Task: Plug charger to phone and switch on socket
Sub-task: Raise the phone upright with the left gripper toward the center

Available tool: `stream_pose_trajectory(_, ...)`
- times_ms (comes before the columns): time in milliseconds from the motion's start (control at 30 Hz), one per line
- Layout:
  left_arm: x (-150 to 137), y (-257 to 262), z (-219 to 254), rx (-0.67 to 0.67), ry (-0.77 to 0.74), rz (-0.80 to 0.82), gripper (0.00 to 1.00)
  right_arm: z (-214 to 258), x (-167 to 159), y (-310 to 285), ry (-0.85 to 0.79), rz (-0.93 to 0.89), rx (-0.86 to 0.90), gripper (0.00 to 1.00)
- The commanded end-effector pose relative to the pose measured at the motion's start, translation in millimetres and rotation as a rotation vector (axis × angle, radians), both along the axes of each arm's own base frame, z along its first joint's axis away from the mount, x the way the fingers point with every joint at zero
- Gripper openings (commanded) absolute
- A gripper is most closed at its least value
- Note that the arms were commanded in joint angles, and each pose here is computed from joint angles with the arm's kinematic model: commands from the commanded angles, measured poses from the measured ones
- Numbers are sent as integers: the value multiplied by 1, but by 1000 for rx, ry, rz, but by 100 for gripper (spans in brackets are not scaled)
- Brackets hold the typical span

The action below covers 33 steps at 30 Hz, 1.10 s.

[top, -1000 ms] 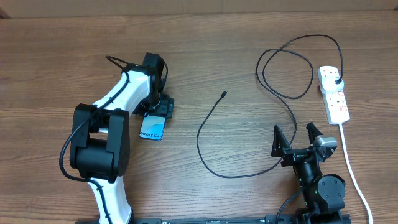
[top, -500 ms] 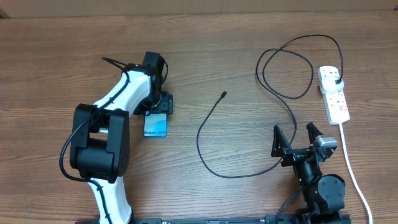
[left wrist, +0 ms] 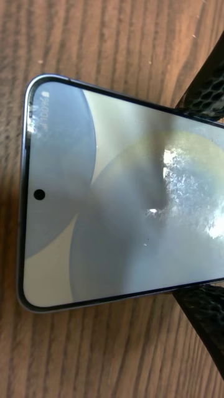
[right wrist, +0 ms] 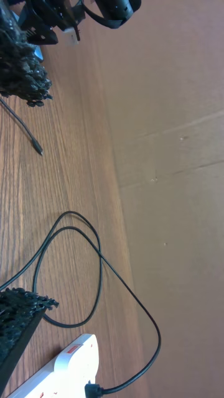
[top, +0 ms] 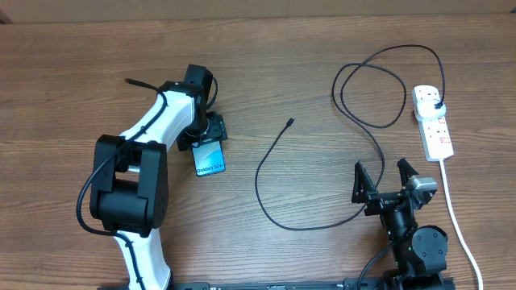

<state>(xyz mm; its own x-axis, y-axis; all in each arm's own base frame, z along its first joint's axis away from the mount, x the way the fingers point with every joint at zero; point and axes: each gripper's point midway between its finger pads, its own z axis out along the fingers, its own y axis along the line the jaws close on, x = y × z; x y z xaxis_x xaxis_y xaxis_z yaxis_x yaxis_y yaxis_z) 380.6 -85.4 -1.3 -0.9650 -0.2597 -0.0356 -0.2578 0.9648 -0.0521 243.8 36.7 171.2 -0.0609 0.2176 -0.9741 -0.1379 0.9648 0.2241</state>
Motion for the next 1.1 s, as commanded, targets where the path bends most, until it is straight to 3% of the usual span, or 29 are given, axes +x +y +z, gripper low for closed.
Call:
stream_pose_trajectory(0,-35,-18,-42,-94,152,-89,75,-1,0,2,-7,12,-3,100)
stream_pose_trajectory(500,-24,-18,-29,-86,136,-91,68,-1,0,2,-7,11,-3,100)
stream_pose_trajectory(900,12,-22,45,-72,88,-104,66,-1,0,2,-7,11,-3,100)
stream_pose_trajectory(1067,19,-34,67,-135,72,-106,66,-1,0,2,-7,11,-3,100)
